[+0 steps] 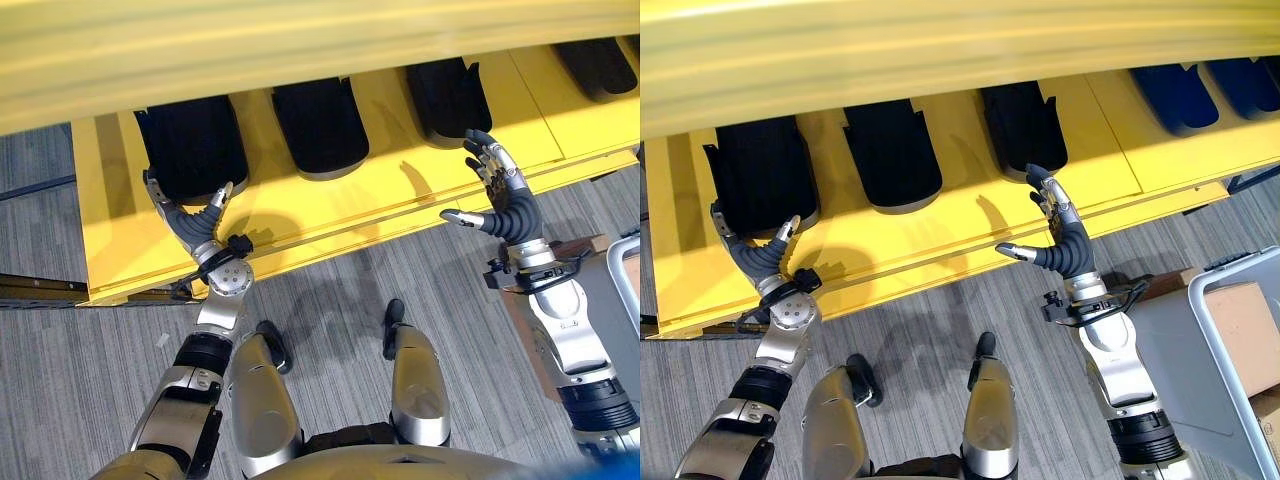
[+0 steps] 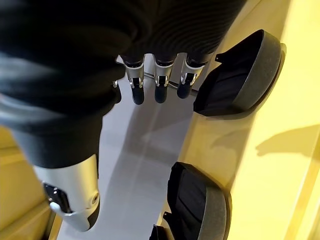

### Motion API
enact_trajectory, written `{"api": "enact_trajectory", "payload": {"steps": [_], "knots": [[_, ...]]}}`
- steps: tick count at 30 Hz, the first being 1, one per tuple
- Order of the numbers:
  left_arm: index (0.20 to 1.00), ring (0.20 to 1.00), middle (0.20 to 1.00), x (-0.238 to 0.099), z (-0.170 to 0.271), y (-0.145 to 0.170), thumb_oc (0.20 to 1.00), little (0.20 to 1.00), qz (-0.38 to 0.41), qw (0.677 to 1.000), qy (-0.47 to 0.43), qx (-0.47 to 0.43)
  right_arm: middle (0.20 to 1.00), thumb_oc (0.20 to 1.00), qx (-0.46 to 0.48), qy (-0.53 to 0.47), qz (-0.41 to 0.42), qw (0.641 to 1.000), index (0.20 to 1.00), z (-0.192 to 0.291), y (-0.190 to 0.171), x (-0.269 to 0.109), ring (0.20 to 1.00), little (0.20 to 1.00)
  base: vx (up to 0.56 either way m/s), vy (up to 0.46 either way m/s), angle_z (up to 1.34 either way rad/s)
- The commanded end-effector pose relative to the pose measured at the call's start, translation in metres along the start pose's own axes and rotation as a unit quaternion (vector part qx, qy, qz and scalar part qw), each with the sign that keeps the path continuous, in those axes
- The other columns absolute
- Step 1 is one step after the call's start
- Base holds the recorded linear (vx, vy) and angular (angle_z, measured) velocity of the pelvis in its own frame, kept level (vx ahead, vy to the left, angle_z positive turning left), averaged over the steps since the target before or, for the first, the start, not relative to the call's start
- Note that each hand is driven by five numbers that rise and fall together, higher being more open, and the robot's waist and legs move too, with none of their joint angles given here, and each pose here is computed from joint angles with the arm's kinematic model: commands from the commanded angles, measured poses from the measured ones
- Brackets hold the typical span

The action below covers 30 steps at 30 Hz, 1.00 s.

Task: Move parts from the plastic box to the shelf.

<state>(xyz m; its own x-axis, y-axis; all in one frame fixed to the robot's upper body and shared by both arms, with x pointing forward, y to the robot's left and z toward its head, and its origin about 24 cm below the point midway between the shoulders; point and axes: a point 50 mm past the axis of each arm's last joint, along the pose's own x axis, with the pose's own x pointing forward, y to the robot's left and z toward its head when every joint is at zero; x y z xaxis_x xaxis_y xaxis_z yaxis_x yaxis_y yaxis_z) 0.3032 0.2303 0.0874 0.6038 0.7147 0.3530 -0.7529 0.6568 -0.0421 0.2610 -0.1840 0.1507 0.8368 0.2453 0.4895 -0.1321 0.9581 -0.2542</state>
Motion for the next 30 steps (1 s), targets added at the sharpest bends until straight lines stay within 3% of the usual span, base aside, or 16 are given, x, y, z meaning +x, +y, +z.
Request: {"api": "enact_trajectory", "payload": {"steps": [1, 4, 17, 22, 26, 30], "knots": [[1.000, 1.000, 1.000, -0.009, 0.013, -0.014, 1.000, 1.000, 0.000, 0.999, -0.023, -0.028, 1.000, 1.000, -0.008, -0.059, 0.011, 0.998, 1.000, 0.018, -0.001, 0.003, 1.000, 1.000, 0.00, 0.000, 0.00], [1.000, 1.000, 1.000, -0.003, 0.010, 0.001, 1.000, 1.000, 0.091, 0.995, -0.026, -0.012, 1.000, 1.000, -0.008, -0.054, 0.011, 0.998, 1.000, 0.017, 0.000, 0.002, 1.000, 1.000, 0.00, 0.000, 0.00], [1.000, 1.000, 1.000, 0.032, 0.016, 0.043, 1.000, 1.000, 0.230, 0.971, -0.060, 0.016, 1.000, 1.000, -0.015, -0.052, 0.015, 0.998, 1.000, 0.018, 0.001, 0.003, 1.000, 1.000, 0.00, 0.003, 0.01], [1.000, 1.000, 1.000, 0.036, 0.020, 0.053, 1.000, 1.000, 0.222, 0.971, -0.084, 0.020, 1.000, 1.000, -0.016, -0.051, 0.017, 0.998, 1.000, 0.019, 0.002, 0.001, 1.000, 1.000, 0.02, 0.003, 0.02], [1.000, 1.000, 1.000, 0.029, 0.028, 0.052, 1.000, 1.000, 0.146, 0.982, -0.121, 0.016, 1.000, 1.000, -0.020, -0.053, 0.021, 0.998, 1.000, 0.020, 0.002, -0.002, 1.000, 1.000, 0.04, -0.029, 0.01], [1.000, 1.000, 1.000, 0.012, 0.022, 0.061, 1.000, 1.000, 0.090, 0.992, -0.071, -0.049, 1.000, 1.000, -0.036, -0.053, 0.017, 0.998, 1.000, 0.020, 0.000, -0.004, 1.000, 1.000, 0.06, -0.054, 0.04]]}}
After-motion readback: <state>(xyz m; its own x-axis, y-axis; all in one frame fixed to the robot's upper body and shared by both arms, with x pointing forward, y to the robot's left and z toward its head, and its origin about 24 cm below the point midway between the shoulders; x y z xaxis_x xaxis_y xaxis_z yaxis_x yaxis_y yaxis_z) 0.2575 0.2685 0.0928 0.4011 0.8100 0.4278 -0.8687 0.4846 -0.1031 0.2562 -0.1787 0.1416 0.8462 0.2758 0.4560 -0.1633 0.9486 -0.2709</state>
